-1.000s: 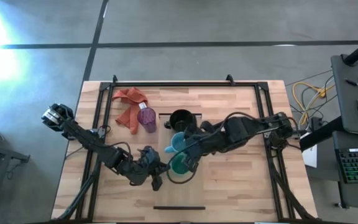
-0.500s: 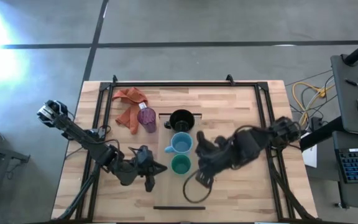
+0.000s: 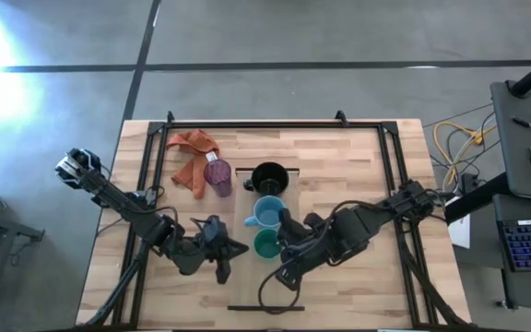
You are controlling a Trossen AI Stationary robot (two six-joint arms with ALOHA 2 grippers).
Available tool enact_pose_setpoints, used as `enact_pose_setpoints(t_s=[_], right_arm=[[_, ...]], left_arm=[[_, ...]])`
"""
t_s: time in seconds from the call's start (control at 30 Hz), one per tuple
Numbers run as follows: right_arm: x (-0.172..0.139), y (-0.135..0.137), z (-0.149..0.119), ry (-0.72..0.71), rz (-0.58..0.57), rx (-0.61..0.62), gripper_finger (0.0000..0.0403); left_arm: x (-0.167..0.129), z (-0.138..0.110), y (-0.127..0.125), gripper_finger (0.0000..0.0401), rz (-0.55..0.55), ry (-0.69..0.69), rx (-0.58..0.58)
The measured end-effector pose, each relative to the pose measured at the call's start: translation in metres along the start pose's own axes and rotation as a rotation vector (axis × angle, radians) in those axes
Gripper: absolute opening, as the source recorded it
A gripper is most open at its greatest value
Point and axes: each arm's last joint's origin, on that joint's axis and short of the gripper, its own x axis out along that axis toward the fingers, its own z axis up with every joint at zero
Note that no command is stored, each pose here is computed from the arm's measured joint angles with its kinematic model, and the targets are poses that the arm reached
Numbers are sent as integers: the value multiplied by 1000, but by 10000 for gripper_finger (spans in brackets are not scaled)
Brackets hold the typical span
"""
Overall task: Stack small to large cups/mugs on shelf
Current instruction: Put the green cup on the shelf, then put the purple cup on the shelf
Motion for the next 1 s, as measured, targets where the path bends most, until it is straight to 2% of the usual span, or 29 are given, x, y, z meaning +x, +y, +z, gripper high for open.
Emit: enact_pose_setpoints(t_s=[0.53,0.67,0.83,0.9,1.0], right_arm=[[-2,-2,0,-22,-25,-6,45],[-4,-6,-2,27,-39,-21,47],[-20,-13,-9,55,-65,-41,65],[-30,-18,-10,52,-63,-41,77],[-43,-25,-9,11,-88,-35,98]], left_arm=[[7,8,7,0,44,-33,13],[3,9,6,0,3,0,7],[-24,22,1,0,-81,-19,-15],[-42,38,4,0,-112,-70,-9],[-73,67,13,0,-135,-185,80]])
